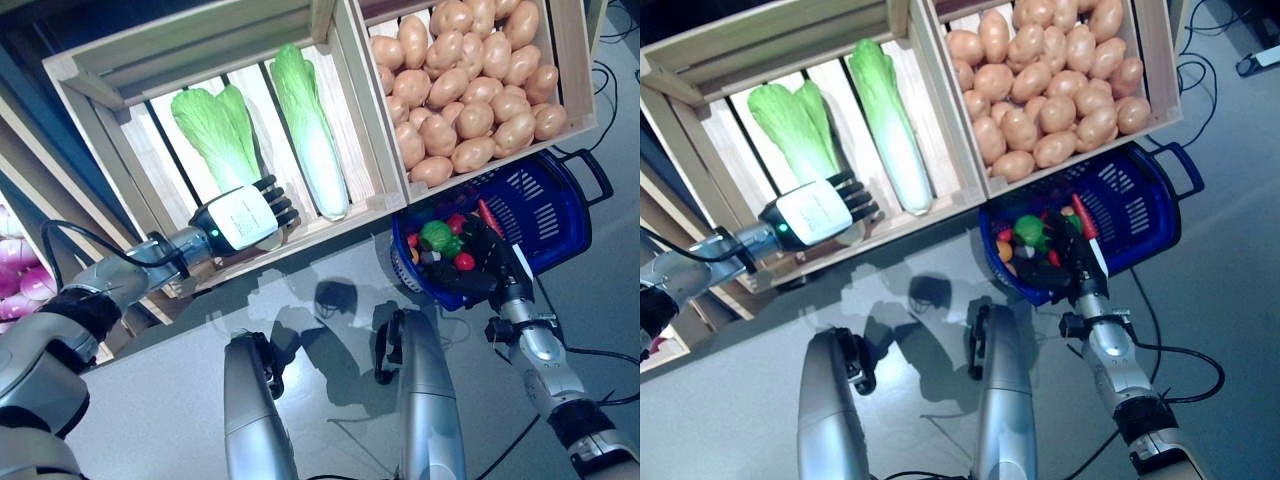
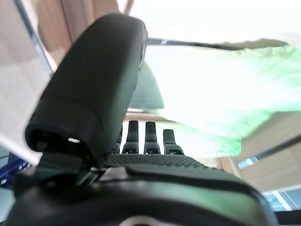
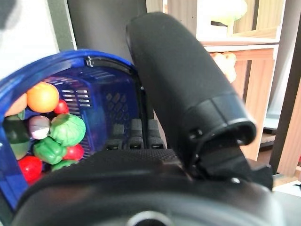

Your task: Put vegetables into the basket

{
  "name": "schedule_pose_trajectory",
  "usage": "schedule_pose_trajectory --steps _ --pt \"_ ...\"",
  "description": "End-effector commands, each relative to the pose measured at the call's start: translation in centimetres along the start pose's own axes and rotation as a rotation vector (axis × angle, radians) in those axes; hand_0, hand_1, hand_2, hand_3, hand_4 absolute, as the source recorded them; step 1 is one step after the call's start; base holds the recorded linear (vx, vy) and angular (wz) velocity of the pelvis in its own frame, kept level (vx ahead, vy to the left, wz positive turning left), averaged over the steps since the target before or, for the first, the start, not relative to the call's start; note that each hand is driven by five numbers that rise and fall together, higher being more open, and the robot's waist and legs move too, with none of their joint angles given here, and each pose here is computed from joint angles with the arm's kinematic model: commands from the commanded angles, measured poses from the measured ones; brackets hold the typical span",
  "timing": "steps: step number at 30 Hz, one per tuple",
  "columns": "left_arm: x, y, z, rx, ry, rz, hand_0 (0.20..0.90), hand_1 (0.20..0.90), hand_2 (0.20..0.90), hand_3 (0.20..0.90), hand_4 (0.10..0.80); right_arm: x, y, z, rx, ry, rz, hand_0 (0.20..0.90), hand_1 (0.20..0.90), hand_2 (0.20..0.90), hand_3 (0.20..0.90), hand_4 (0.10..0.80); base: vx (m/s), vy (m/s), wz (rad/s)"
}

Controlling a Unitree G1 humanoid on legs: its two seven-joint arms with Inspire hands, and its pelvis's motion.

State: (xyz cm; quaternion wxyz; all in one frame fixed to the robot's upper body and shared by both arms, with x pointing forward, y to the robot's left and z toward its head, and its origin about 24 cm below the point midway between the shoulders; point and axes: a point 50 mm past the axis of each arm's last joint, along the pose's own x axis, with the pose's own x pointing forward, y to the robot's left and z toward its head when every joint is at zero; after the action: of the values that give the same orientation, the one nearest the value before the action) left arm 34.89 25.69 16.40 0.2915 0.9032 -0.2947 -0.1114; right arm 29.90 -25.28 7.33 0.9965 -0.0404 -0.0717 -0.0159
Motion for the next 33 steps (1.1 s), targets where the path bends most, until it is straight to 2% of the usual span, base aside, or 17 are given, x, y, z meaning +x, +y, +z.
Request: schedule_pose_trajectory --steps 1,8,15,25,26,27,33 --pt "0.0 2.3 -4.6 0.109 0.096 0.032 0.900 0.900 0.900 0.900 0.800 0.7 -2.9 5.3 0.036 -0.254 -0.128 0.900 0.900 0.900 0.900 0.800 0.018 -0.001 -0.08" --pt "0.0 1.4 -5.7 0.087 0.119 -0.149 0.900 0.900 0.900 0.900 0.800 1.3 -3.2 6.8 0.022 -0.296 -0.147 0.900 0.900 0.900 0.900 0.800 0.031 0.012 -0.09" --pt "-0.6 2.1 -7.7 0.082 0.196 -0.166 0.900 0.900 0.900 0.900 0.800 1.3 -3.7 8.4 0.014 -0.332 -0.142 0.900 0.900 0.900 0.900 0.800 0.002 0.019 -0.08" --pt "-2.1 1.9 -10.6 0.051 0.392 -0.223 0.900 0.900 0.900 0.900 0.800 1.4 -3.7 9.7 0.025 -0.399 -0.104 0.900 0.900 0.900 0.900 0.800 -0.011 0.004 -0.05" --pt "-2.2 1.9 -10.8 0.047 0.408 -0.231 0.731 0.731 0.731 0.731 0.687 1.4 -3.7 9.9 0.023 -0.407 -0.103 0.900 0.900 0.900 0.900 0.800 0.000 0.000 0.00" --pt "-2.3 1.9 -10.9 0.049 0.415 -0.234 0.305 0.305 0.305 0.305 0.403 1.5 -3.6 10.1 0.021 -0.416 -0.103 0.900 0.900 0.900 0.900 0.800 0.000 0.000 0.00" --pt "-2.4 1.9 -10.8 0.018 0.402 -0.208 0.300 0.300 0.300 0.300 0.400 1.5 -3.5 11.0 0.011 -0.453 -0.129 0.900 0.900 0.900 0.900 0.800 -0.002 -0.001 0.01"
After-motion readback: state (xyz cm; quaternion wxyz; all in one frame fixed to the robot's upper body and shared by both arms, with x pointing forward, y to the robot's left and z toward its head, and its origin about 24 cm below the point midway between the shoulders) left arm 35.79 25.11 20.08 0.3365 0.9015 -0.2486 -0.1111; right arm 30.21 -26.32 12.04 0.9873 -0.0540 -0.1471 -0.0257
